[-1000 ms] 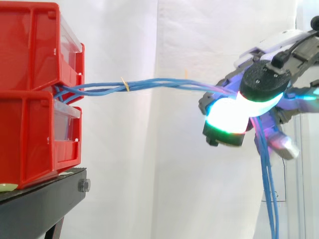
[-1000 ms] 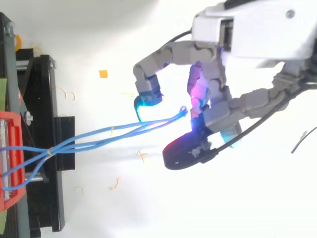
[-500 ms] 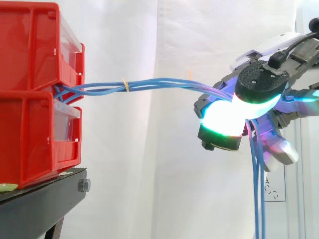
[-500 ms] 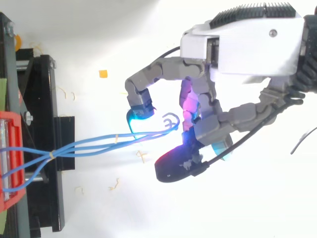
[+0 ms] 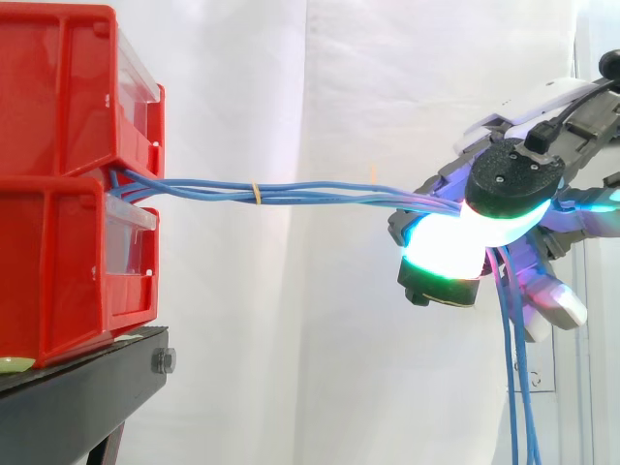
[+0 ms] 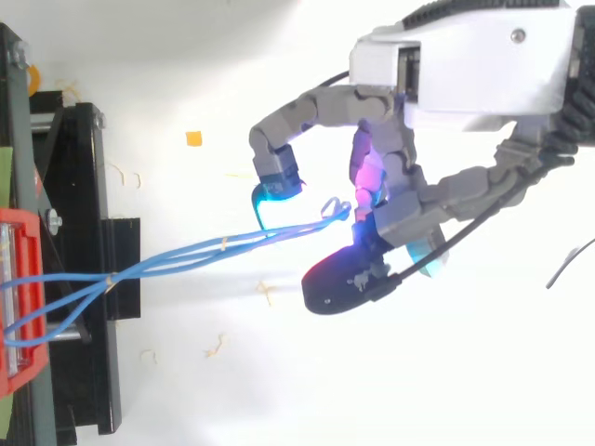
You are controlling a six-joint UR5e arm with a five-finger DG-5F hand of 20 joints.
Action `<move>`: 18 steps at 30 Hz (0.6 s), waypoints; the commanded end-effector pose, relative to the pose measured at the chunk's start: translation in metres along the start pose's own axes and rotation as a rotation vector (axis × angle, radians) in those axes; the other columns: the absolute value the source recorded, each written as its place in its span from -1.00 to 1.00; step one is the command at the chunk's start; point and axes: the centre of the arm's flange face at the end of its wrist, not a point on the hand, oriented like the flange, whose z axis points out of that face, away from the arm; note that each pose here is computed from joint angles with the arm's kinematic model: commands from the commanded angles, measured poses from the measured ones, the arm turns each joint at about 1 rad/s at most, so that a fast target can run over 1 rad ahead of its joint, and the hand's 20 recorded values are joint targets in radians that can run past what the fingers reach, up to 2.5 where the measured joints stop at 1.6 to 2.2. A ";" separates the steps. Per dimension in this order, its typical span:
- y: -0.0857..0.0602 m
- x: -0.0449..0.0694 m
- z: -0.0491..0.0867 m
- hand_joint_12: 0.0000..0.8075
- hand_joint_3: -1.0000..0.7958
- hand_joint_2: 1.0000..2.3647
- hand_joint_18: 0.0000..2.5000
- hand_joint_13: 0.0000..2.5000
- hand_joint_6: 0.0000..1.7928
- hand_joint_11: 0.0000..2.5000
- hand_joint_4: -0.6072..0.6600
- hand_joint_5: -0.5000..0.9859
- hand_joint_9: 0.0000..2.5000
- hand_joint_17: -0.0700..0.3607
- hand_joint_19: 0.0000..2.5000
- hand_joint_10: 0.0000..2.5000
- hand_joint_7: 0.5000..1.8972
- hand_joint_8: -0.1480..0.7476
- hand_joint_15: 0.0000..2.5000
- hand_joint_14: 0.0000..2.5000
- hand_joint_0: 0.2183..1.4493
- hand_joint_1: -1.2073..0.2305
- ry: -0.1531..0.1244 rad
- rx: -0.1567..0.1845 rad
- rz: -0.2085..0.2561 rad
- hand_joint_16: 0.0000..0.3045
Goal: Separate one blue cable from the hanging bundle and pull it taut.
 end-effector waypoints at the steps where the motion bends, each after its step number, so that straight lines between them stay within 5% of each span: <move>1: -0.002 -0.003 0.000 -0.41 -0.15 -0.97 -0.31 -0.02 -0.44 -0.83 0.05 -0.14 0.46 -0.17 -0.53 -0.99 0.06 -0.44 -0.68 -0.99 -0.15 -0.46 -0.002 0.002 0.012 -0.68; 18: 0.013 -0.011 -0.005 -0.41 -0.15 -0.97 -0.30 -0.02 -0.44 -0.83 0.04 -0.14 0.46 -0.17 -0.53 -0.99 0.07 -0.44 -0.69 -0.99 -0.15 -0.45 -0.016 -0.011 0.010 -0.68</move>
